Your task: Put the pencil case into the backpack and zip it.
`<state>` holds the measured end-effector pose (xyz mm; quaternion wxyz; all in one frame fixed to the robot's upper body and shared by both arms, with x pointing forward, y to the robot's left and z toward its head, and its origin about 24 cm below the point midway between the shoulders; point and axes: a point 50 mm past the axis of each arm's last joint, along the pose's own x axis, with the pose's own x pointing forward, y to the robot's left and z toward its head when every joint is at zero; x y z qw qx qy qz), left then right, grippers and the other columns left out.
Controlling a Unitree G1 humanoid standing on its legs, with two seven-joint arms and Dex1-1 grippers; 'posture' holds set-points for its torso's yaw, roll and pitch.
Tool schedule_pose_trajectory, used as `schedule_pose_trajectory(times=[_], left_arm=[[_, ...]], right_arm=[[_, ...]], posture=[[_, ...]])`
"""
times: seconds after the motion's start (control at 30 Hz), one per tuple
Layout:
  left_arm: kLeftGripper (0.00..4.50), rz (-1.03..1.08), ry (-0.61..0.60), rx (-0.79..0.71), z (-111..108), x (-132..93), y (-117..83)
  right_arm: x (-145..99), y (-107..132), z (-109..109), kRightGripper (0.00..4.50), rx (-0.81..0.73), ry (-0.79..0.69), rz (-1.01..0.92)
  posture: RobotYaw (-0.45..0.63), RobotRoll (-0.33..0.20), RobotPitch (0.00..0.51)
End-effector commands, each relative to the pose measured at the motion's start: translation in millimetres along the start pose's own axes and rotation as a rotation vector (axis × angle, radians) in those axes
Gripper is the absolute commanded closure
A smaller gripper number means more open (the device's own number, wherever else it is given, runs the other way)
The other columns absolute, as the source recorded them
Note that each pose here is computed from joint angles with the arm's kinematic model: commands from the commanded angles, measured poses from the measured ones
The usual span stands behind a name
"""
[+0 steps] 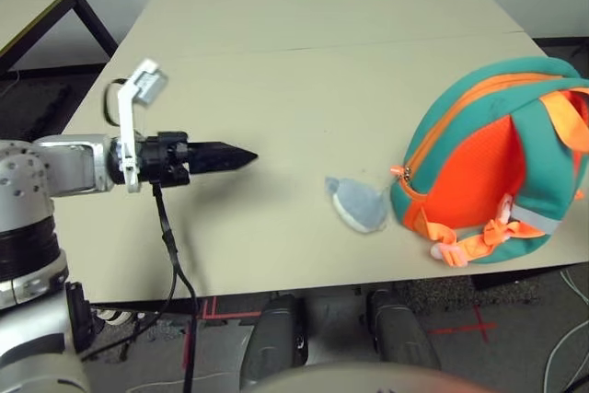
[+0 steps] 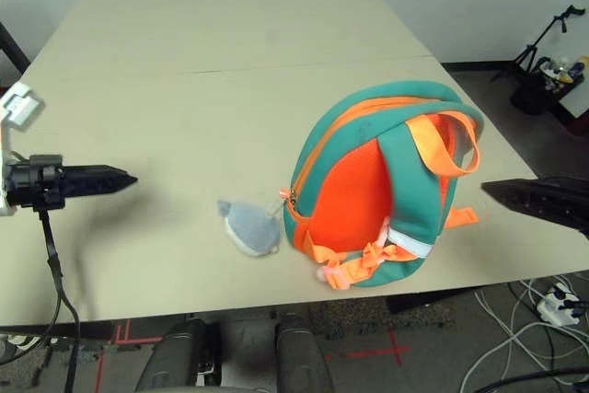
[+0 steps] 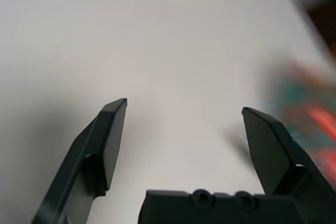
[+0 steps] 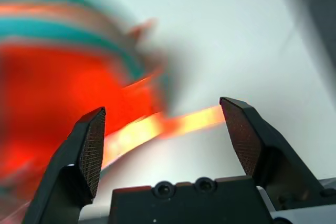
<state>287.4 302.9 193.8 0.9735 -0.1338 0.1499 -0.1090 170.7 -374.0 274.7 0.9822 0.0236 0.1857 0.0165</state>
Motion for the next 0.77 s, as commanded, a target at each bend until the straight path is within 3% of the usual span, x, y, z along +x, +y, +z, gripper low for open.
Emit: schedule_pose_trajectory(times=[0.03, 0.13, 0.3, 0.57, 0.77], left_arm=[[0.00, 0.307, -0.274, 0.101, 2.4, 2.4, 38.2], [0.00, 0.454, -0.467, 0.119, -6.6, 0.5, 61.8], [0.00, 0.526, -0.484, 0.259, -42.5, 8.6, 74.4], [0.00, 0.591, -0.461, 0.270, -85.3, 20.1, 73.9], [0.00, 0.587, -0.402, 0.289, -99.2, 27.8, 73.6]], right_arm=[[50.5, -18.4, -22.7, 0.03, -0.041, -0.159, -0.080], [97.4, -21.6, -36.7, 0.03, 0.022, -0.337, -0.134], [145.1, -19.2, -56.9, 0.03, 0.025, -0.491, -0.169], [170.4, -21.2, -80.9, 0.03, -0.031, -0.500, -0.171], [177.1, -10.9, -102.8, 0.03, -0.098, -0.452, -0.108]], posture=[[-0.04, 0.000, 0.084], [-0.02, 0.000, 0.078], [0.00, 0.000, 0.070], [0.02, 0.000, 0.076], [0.04, 0.000, 0.084]])
